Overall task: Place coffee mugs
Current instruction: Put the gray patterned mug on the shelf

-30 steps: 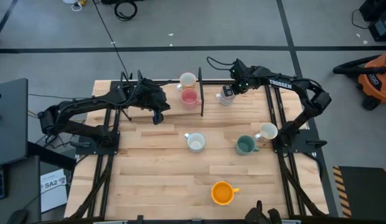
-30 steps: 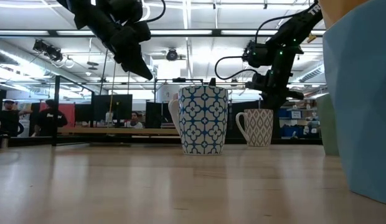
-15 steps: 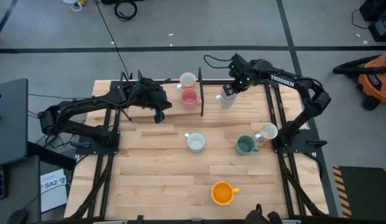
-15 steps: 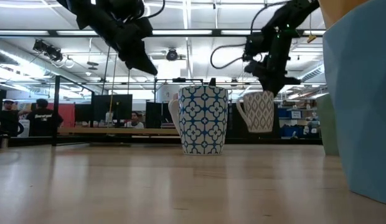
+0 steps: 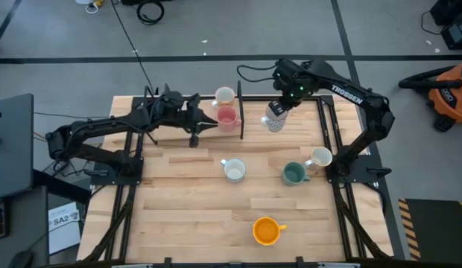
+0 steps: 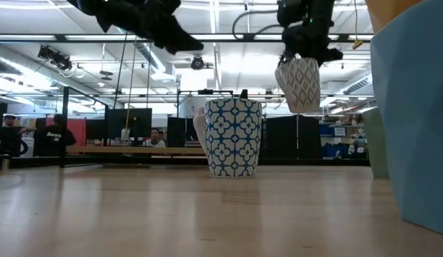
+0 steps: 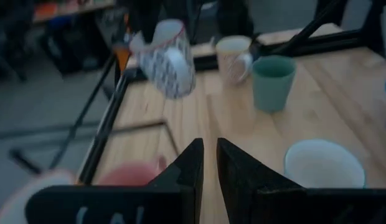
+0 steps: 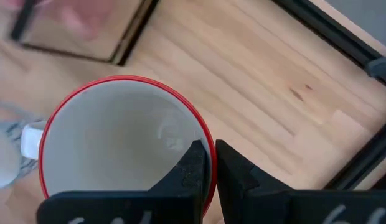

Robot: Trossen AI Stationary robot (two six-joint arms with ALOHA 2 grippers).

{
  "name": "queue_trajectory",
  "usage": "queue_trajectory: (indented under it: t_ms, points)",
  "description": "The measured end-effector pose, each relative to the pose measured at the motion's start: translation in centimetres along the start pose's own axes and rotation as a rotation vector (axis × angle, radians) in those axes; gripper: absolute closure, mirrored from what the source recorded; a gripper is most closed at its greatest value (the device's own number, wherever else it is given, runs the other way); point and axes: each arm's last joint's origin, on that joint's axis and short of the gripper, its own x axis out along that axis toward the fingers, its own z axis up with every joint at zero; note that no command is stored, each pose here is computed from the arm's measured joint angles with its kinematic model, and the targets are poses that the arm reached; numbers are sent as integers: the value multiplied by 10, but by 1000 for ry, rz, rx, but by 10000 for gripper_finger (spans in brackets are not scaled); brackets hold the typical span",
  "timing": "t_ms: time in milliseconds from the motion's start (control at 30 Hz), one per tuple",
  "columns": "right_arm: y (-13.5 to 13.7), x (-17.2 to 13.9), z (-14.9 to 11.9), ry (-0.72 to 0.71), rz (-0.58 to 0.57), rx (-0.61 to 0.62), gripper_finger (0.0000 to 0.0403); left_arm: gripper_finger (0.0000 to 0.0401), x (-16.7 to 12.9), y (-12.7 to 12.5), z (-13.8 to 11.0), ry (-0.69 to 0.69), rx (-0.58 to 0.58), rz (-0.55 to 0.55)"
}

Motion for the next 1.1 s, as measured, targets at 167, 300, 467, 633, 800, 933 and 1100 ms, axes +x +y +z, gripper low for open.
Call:
queue_trajectory:
  t_ms: [167,300,467,633,800,933,1100]
  points:
    - [27,-13,-9,-27,44,-68,375,351,4,-16,16,-117,67,-35]
    - [47,-13,-18,-29,70,-138,375,351,5,-28,31,-242,110,-52]
    - [74,-14,-30,-55,121,-215,375,351,4,-43,46,-360,192,-72]
    - [97,-15,-41,-71,202,-261,375,340,5,-58,50,-391,307,-103]
    - [117,-18,-49,-120,287,-302,375,294,6,-67,52,-395,311,-132]
    - [131,-21,-53,-170,344,-339,375,249,7,-71,53,-402,315,-143]
    - [144,-25,-52,-249,418,-346,375,218,8,-72,53,-404,345,-144]
